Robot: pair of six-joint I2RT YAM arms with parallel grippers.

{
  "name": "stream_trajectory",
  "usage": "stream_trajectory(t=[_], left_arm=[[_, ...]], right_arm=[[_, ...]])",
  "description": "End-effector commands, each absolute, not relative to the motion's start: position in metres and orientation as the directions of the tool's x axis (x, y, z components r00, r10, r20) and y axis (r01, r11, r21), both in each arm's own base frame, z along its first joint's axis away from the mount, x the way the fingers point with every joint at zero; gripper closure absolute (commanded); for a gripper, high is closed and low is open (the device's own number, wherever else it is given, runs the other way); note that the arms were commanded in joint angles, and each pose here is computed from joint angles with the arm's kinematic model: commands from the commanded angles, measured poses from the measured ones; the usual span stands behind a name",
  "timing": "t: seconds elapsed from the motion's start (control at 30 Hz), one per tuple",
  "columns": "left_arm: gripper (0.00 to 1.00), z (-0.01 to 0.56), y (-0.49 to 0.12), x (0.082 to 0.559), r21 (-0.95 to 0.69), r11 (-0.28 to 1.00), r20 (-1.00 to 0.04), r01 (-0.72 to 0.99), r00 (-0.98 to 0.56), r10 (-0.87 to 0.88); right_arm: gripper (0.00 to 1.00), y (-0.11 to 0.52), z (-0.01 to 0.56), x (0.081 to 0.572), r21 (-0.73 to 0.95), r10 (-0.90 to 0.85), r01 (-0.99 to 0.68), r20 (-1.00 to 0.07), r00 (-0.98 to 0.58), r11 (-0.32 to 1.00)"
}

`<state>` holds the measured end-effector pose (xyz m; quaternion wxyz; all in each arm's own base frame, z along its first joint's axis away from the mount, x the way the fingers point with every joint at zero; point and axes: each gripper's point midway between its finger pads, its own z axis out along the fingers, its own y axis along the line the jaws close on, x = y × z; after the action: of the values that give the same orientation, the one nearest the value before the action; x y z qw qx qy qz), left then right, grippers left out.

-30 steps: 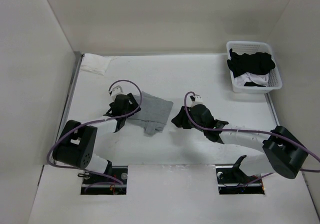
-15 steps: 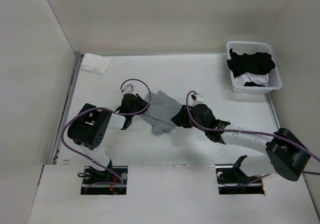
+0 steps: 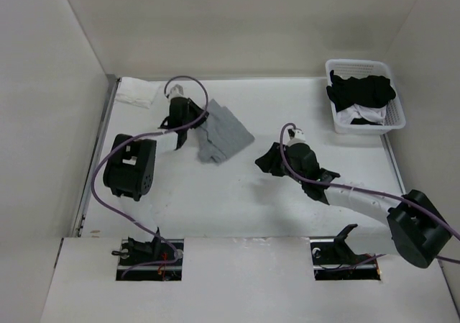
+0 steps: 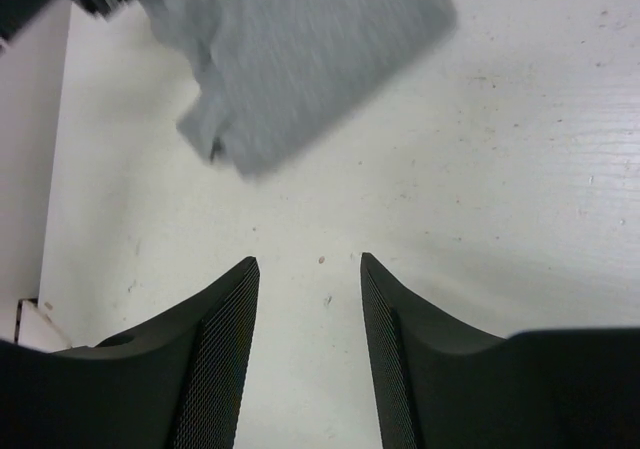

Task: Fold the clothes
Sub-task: Neatly place the folded tank top to the corner

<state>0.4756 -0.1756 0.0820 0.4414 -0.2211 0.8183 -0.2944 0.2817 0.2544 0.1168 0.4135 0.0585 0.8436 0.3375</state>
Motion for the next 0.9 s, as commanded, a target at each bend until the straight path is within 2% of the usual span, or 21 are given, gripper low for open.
stream_trajectory(t=[0.0,0.13,0.23,0.3,0.33,0.43,0.5,0.57,0.67,0.8,0.87], left_arm=[[1.0,0.135,-0.127,0.537,-0.665,0.74,-0.664,-0.105,-0.371,-0.649],[1.0,0.17,-0.026,0.585,-0.642,0.736,-0.706,-0.215,-0.209,-0.677],[1.0,0.194,0.053,0.6,-0.651,0.702,-0.719,-0.289,-0.065,-0.692],[0.95,0.195,0.103,0.602,-0.653,0.661,-0.718,-0.37,0.023,-0.696],[0.88,0.192,0.129,0.6,-0.656,0.634,-0.715,-0.408,0.068,-0.696],[0.49,0.163,0.182,0.585,-0.65,0.562,-0.699,-0.512,0.112,-0.706],[0.39,0.147,0.188,0.572,-0.649,0.532,-0.685,-0.544,0.113,-0.72],[0.35,0.143,0.185,0.562,-0.656,0.522,-0.679,-0.545,0.124,-0.724],[0.32,0.148,0.155,0.549,-0.683,0.531,-0.669,-0.501,0.139,-0.73],[0.31,0.145,0.121,0.515,-0.68,0.509,-0.678,-0.528,0.188,-0.711],[0.31,0.141,0.093,0.501,-0.665,0.518,-0.69,-0.538,0.177,-0.702]], right_arm=[[0.5,0.252,0.139,0.287,0.633,0.402,-0.22,-0.683,-0.61,0.742],[0.48,0.246,0.141,0.287,0.631,0.407,-0.217,-0.688,-0.601,0.745],[0.48,0.248,0.14,0.286,0.631,0.401,-0.222,-0.686,-0.608,0.743],[0.48,0.252,0.137,0.287,0.632,0.391,-0.226,-0.681,-0.62,0.742],[0.48,0.254,0.135,0.289,0.631,0.387,-0.224,-0.678,-0.624,0.743],[0.48,0.265,0.128,0.285,0.627,0.36,-0.237,-0.671,-0.648,0.742],[0.48,0.271,0.125,0.282,0.626,0.347,-0.246,-0.669,-0.657,0.74],[0.47,0.276,0.123,0.281,0.627,0.335,-0.254,-0.665,-0.667,0.737],[0.47,0.28,0.121,0.281,0.625,0.321,-0.262,-0.662,-0.677,0.735],[0.47,0.283,0.119,0.282,0.626,0.317,-0.266,-0.66,-0.681,0.733],[0.5,0.28,0.118,0.281,0.624,0.322,-0.262,-0.664,-0.674,0.737]])
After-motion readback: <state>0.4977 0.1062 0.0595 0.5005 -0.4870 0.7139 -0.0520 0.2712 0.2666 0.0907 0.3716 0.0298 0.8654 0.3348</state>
